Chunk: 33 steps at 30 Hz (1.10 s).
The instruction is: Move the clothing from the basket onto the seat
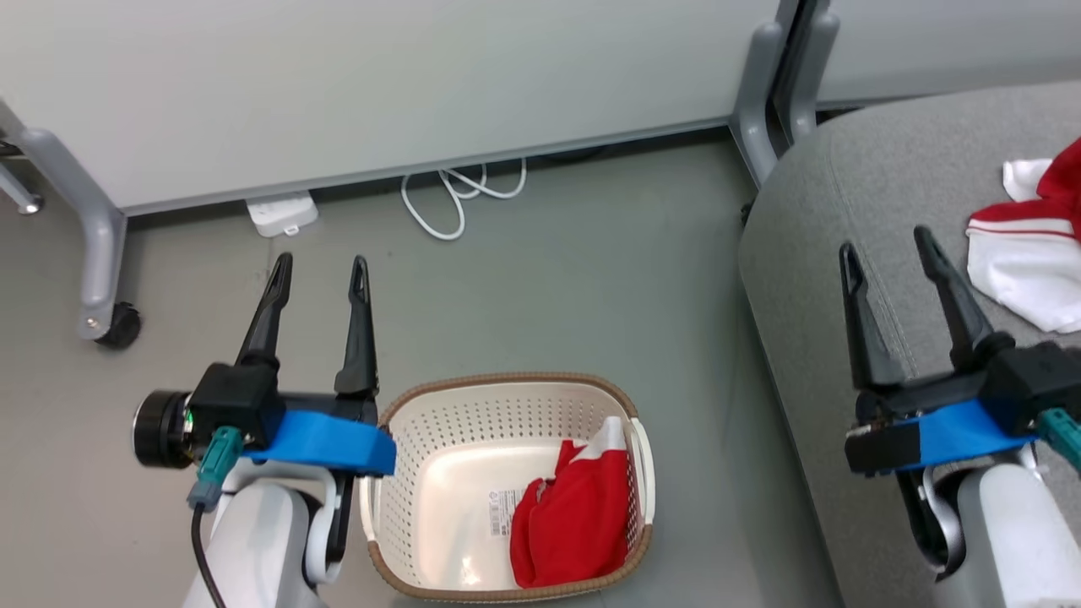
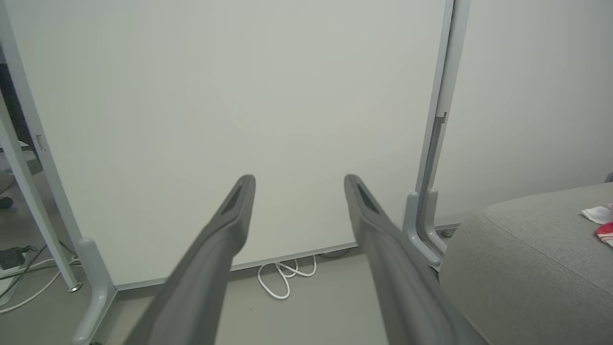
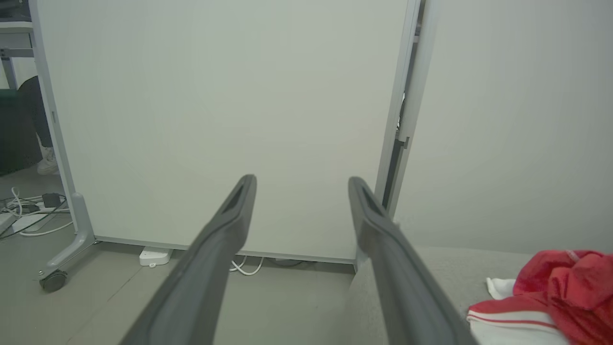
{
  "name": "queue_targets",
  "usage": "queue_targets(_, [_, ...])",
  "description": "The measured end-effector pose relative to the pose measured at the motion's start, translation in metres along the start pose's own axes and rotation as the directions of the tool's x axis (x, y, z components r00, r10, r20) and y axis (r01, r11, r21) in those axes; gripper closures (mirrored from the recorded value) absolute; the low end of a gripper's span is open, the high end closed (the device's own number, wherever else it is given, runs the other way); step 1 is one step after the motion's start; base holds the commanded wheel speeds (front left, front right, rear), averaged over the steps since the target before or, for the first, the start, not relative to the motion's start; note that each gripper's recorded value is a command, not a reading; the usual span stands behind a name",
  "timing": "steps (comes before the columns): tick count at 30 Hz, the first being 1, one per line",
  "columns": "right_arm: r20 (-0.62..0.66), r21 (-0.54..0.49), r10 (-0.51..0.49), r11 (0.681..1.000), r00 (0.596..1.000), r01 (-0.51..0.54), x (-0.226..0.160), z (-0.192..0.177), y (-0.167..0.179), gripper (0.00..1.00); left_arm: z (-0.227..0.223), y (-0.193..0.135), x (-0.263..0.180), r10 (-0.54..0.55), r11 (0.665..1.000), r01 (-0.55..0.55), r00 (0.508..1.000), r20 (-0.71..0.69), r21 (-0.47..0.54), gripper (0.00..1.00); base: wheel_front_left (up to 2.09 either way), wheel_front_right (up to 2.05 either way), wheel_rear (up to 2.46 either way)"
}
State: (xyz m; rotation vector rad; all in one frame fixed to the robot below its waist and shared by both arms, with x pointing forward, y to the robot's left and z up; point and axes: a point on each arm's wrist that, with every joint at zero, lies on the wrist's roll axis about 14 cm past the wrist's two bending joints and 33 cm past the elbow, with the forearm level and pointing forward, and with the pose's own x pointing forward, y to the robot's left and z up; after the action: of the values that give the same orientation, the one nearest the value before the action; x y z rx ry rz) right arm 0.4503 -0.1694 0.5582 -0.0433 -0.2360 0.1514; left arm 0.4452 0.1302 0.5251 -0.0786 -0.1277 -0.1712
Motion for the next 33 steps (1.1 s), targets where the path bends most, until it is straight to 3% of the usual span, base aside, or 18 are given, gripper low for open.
queue_targets(13, [-0.089,0.053,-0.019,0.998,0.996,0.024,-0.045,-0.019,0.008,0.00,-0.005,0.017,-0.054,0.060,0.998,-0.059,0.997,-0.038,0.007,0.00,0.00,0.00,0.00])
queue_targets(33, [-0.151,0.084,-0.052,0.994,0.987,0.065,-0.073,-0.034,0.009,0.00,-0.014,0.017,-0.077,0.060,0.998,-0.060,0.996,-0.072,0.001,0.00,0.00,0.00,0.00])
